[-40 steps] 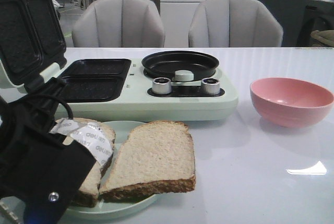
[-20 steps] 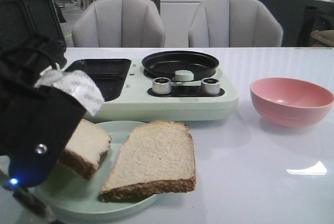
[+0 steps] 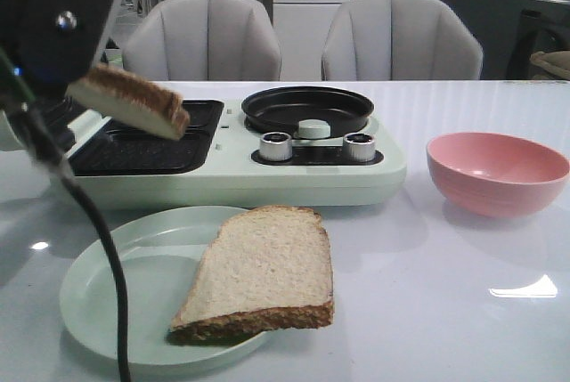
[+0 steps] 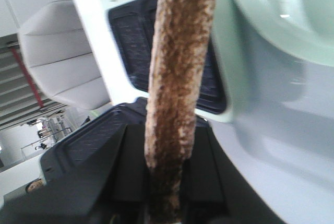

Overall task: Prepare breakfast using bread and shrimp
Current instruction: 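Carry the bread slice with the left gripper onto the press plate and release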

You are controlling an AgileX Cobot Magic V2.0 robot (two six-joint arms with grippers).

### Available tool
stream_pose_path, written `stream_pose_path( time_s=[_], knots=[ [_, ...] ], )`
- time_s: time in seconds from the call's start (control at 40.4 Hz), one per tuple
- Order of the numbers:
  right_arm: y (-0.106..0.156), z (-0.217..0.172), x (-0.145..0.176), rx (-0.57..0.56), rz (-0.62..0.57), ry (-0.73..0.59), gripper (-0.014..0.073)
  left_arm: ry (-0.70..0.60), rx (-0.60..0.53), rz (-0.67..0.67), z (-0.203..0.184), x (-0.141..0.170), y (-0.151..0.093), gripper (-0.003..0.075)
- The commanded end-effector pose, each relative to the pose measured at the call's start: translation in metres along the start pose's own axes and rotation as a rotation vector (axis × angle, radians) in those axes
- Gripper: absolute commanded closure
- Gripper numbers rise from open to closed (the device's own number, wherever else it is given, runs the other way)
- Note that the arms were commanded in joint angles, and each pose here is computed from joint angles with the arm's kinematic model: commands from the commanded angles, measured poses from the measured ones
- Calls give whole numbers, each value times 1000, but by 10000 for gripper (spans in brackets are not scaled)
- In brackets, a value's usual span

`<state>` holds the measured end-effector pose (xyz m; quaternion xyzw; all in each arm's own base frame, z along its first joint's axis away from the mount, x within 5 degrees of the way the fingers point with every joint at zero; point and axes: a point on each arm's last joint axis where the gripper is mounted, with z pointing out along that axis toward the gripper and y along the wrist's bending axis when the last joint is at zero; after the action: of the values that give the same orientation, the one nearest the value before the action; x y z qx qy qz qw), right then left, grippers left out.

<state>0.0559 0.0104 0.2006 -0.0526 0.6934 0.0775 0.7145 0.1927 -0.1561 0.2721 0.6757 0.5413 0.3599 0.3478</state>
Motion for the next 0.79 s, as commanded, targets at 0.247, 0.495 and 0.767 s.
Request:
stream_pose_path(
  time_s=[0.247,0.495,0.767],
  knots=[
    [0,-2,-11,-5,-15,-115,628,-96,-154,-57,35,34,58,545],
    [0,-2,-11,-5,-15,-115,628,-51,-140,-74,81,52,77,545],
    [0,-2,-11,-5,-15,-115,628,-100,-130,-156,139,60,98,545]
  ],
)
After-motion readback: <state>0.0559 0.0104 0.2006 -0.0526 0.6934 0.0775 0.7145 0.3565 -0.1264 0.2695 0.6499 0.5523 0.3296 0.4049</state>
